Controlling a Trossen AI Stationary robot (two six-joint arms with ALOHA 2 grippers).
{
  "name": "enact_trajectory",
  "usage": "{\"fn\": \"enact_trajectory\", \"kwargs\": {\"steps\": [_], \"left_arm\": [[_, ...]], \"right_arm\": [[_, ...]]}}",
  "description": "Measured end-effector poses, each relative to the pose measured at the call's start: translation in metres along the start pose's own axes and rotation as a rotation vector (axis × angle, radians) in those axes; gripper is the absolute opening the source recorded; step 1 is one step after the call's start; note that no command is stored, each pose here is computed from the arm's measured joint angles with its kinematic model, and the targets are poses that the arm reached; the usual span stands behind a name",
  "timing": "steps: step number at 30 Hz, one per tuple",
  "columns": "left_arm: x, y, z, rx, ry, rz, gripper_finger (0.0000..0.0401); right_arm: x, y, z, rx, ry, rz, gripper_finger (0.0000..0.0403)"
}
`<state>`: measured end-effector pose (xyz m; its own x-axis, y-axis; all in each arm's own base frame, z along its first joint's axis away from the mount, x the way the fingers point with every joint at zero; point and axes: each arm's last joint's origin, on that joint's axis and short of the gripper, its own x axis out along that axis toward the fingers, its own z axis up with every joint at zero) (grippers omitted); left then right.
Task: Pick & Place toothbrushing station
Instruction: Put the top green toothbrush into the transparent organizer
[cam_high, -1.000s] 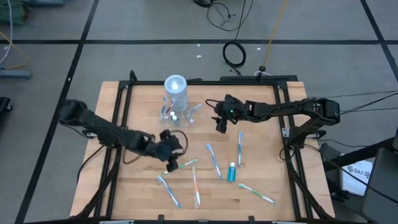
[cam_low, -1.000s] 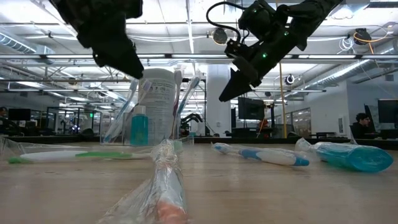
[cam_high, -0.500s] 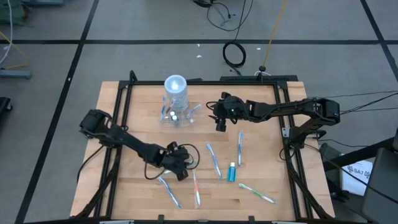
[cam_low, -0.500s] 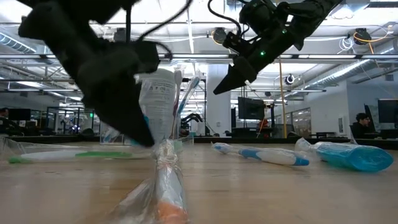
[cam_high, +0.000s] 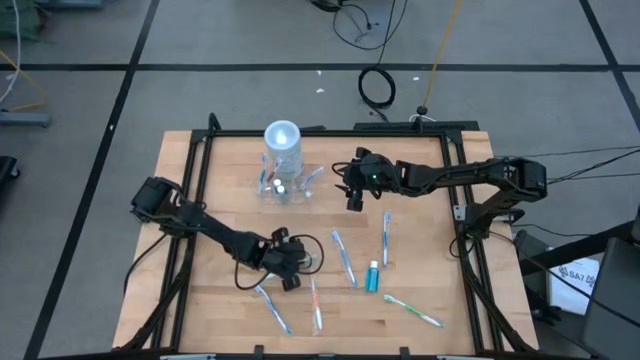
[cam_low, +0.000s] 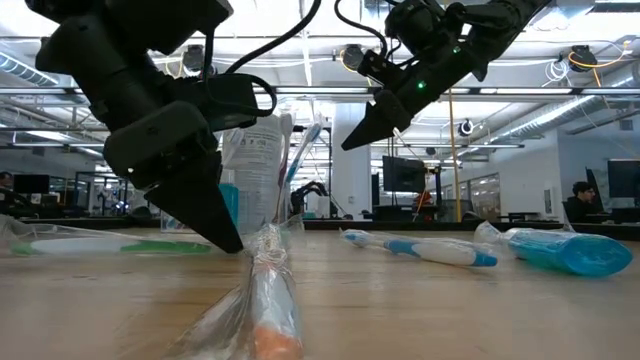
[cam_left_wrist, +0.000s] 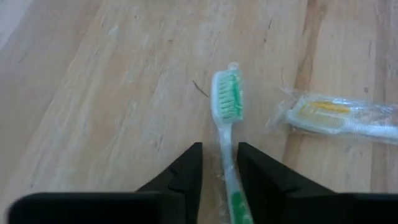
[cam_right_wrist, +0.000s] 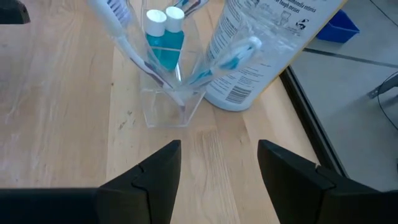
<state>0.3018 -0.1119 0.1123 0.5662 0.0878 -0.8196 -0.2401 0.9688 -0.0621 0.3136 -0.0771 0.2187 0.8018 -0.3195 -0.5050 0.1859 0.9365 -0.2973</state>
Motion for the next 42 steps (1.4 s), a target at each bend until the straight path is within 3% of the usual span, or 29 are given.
{"fn": "enact_trajectory", "kwargs": {"steps": [6,12,17,25,32,37,42], "left_arm": [[0.002,0.006,0.000,-0.002,0.030,0.017,0.0013],[-0.011,0.010,0.007,0.020,0.011,0.003,0.0026],[-0.052,0.015,0.024,0.045,-0.116,0.054,0.0007],[-0.129,0.032,0.037,0.116,-0.339,0.202,0.0011],[-0.183,0.057,0.049,0.079,-0.589,0.477,0.0019],[-0.190,0.071,0.052,0.062,-0.620,0.597,0.0006],[-0.165,0.086,0.043,0.057,-0.700,0.608,0.0014]], "right_arm": [[0.000,0.000,0.000,0.001,0.000,0.001,0.0203],[0.000,0.000,0.000,0.044,0.000,0.001,0.0205],[0.000,0.001,0.000,0.045,0.003,0.002,0.0202],[0.000,0.001,0.000,0.047,-0.003,0.001,0.0203],[0.000,0.000,0.003,0.083,-0.026,-0.004,0.0205],[0.000,0.000,0.003,0.082,-0.030,-0.005,0.0202],[0.000,0.000,0.004,0.083,-0.038,-0.007,0.0203]]}}
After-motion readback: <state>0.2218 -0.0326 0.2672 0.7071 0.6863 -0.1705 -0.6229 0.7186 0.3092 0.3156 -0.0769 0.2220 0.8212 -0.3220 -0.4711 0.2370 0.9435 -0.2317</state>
